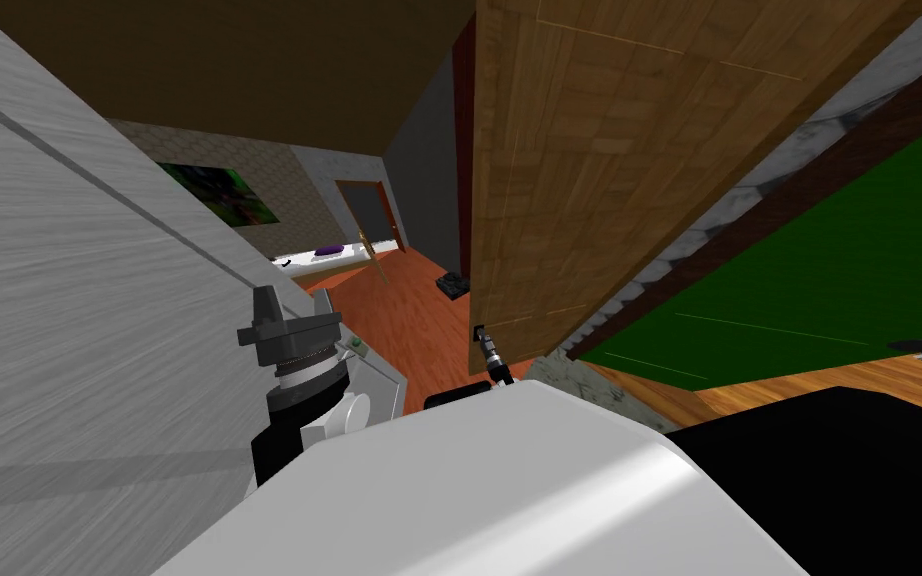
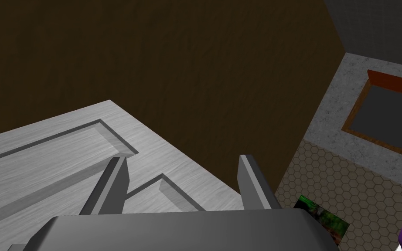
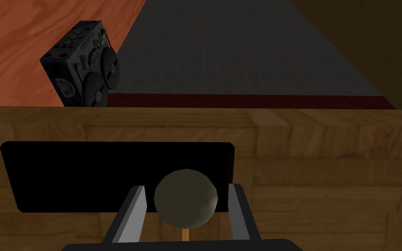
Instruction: Push the door open
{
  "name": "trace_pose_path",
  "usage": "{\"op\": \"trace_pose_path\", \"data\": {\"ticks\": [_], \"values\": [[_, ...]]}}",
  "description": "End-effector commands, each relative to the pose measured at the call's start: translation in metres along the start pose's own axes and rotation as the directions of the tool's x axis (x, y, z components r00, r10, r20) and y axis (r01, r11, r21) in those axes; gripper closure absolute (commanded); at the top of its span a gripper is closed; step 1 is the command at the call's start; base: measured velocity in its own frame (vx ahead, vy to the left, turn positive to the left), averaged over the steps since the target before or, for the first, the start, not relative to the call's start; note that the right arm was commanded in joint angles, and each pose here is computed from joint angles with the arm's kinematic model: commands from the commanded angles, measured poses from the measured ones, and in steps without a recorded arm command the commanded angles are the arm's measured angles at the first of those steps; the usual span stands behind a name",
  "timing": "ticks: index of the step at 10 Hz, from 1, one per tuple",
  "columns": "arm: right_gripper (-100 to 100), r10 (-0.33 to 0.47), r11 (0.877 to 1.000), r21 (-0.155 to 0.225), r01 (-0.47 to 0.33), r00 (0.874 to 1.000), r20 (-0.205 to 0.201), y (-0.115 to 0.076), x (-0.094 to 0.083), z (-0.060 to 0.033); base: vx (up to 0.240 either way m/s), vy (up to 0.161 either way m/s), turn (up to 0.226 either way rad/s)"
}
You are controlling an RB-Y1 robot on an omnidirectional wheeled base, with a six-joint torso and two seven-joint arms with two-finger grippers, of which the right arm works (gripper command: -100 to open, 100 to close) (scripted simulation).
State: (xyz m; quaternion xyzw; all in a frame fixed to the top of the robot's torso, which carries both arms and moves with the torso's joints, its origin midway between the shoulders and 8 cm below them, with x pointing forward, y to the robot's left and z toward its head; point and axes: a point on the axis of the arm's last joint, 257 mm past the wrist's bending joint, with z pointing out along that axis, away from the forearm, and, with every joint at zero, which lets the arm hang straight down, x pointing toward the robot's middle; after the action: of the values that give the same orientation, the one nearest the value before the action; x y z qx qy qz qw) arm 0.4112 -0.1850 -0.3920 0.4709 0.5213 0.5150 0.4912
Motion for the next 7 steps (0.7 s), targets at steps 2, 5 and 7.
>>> {"op": "trace_pose_path", "data": {"ticks": [2, 5, 7], "values": [[100, 0.0, 1.0, 0.001, 0.0, 1.0, 0.0, -0.0002, -0.0001, 0.0, -0.024, -0.007, 0.008], [100, 0.0, 1.0, 0.001, 0.0, 1.0, 0.0, -0.0002, -0.0001, 0.0, -0.007, 0.0, -0.001], [100, -0.011, 1.0, 0.007, 0.011, 1.0, 0.015, -0.0024, -0.0098, 0.0, 0.135, 0.005, -0.034]]}}
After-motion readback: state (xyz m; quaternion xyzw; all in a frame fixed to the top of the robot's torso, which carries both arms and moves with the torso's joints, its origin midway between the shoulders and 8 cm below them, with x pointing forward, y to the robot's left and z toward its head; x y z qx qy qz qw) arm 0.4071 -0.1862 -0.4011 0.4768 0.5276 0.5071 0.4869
